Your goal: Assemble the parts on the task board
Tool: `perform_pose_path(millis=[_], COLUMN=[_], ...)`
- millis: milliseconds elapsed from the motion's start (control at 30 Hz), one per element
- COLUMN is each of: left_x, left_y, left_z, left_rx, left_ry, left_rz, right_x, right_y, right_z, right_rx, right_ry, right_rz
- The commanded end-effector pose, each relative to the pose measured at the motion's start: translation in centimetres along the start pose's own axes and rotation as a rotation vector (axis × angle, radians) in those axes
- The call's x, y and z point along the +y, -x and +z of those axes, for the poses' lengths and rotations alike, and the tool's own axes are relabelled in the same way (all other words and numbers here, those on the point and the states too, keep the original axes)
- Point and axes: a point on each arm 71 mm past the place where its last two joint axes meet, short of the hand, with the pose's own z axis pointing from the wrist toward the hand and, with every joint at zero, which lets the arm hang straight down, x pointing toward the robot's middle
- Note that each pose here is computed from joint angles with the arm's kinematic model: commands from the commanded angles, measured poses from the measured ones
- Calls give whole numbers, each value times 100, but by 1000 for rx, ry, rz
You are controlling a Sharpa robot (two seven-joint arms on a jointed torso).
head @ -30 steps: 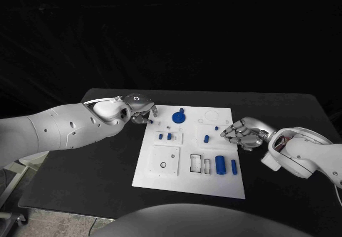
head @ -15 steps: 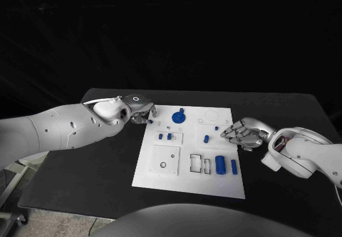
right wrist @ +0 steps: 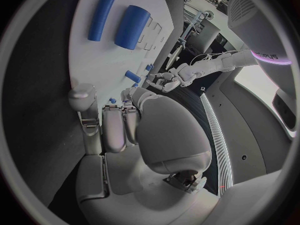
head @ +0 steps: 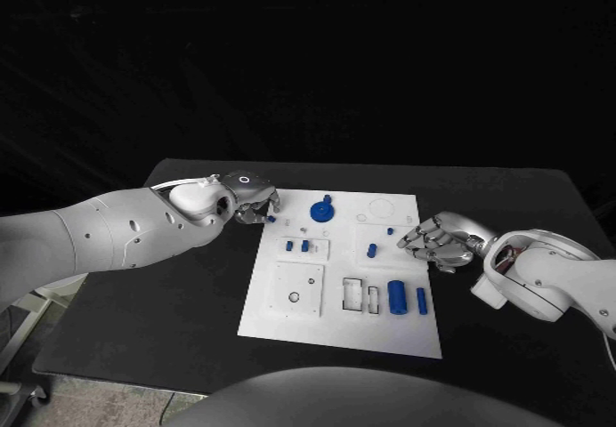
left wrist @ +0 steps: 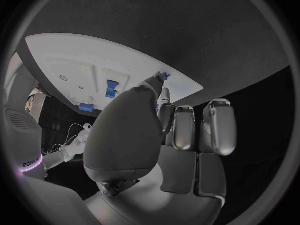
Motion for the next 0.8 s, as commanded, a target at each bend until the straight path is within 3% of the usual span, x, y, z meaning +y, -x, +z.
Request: perform_pose_path(millis=[33, 800], left_x=[-11, -3], left_y=[-13, -90], left_z=[13, 52], left_rx=[17, 39], left_ry=[-4, 1], left_rz=[0, 3], right_x=[-2, -8], right_y=[-15, -25], right_z=[3, -3], right_rx=[15, 24], right_ry=[-4, -9], right_rz=[1, 2])
